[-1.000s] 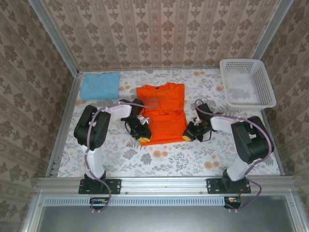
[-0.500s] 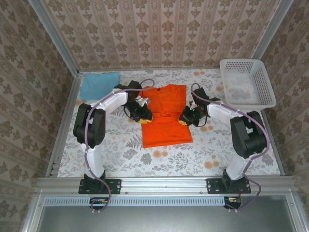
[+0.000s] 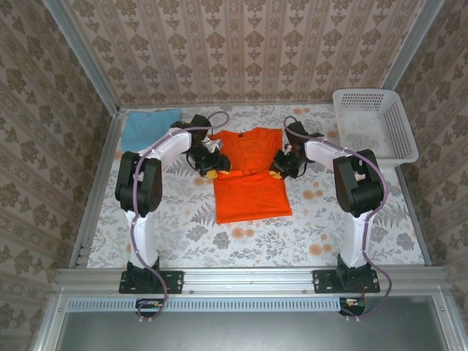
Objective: Fold and stack the t-shirts
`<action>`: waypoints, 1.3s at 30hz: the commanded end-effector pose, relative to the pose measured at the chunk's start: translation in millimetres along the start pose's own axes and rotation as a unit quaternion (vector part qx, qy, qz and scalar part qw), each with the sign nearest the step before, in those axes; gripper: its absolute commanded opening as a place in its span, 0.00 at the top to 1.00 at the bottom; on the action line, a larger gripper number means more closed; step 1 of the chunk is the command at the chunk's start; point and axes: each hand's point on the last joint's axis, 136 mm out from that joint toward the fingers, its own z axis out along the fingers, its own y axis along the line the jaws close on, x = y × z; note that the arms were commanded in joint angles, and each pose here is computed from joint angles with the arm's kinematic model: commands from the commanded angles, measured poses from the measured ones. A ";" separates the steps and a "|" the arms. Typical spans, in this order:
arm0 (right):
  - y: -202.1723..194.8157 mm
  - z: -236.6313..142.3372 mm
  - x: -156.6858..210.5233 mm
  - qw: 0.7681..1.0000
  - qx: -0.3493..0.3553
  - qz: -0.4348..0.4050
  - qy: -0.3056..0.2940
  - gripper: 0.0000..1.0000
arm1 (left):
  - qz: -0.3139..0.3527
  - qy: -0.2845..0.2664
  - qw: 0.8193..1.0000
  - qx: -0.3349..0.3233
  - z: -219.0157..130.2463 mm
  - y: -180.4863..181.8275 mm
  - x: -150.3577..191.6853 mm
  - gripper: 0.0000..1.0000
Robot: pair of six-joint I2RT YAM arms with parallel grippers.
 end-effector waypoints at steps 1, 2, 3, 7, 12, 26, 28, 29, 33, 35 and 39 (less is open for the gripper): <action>-0.7 1.1 -12.5 1.000 0.007 0.028 -0.007 0.82 | 0.019 -0.018 1.000 0.003 -13.6 -5.5 -6.9 0.41; 0.3 2.0 -15.2 0.999 0.005 0.034 -0.008 0.82 | 0.028 -0.022 0.999 0.012 -16.5 -11.1 -8.1 0.41; 0.8 2.6 -17.9 0.999 0.004 0.039 -0.009 0.82 | 0.035 -0.025 0.999 0.020 -18.7 -15.9 -9.1 0.41; -2.4 2.6 -28.2 0.998 0.007 0.061 -0.015 0.81 | 0.076 -0.044 0.995 0.040 -26.6 -37.4 -10.4 0.44; -5.4 -2.0 -33.6 0.998 0.007 0.067 -0.018 0.80 | 0.121 -0.020 0.989 0.080 -15.0 -68.5 0.1 0.50; -34.3 3.9 -36.7 0.997 0.028 0.077 -0.008 0.79 | -0.005 0.013 0.999 -0.048 29.1 35.5 -13.1 0.54; -35.8 0.8 -36.4 0.997 0.028 0.077 -0.010 0.79 | -0.017 0.020 0.998 -0.056 31.8 42.8 -11.4 0.53; -34.6 -2.1 -36.6 0.997 0.023 0.075 -0.013 0.78 | -0.020 0.019 0.998 -0.059 30.7 44.6 -11.4 0.53; -27.6 -18.6 -34.5 0.998 0.004 0.061 -0.026 0.71 | -0.016 -0.007 0.998 -0.065 11.2 38.6 -16.4 0.43; -26.3 -30.5 -30.2 0.998 -0.003 0.052 -0.038 0.62 | -0.014 -0.030 0.997 -0.065 -6.6 31.6 -17.6 0.34; -31.6 -48.6 -8.2 0.999 -0.013 0.020 -0.046 0.47 | -0.021 -0.054 0.997 -0.056 -32.5 23.8 -2.3 0.21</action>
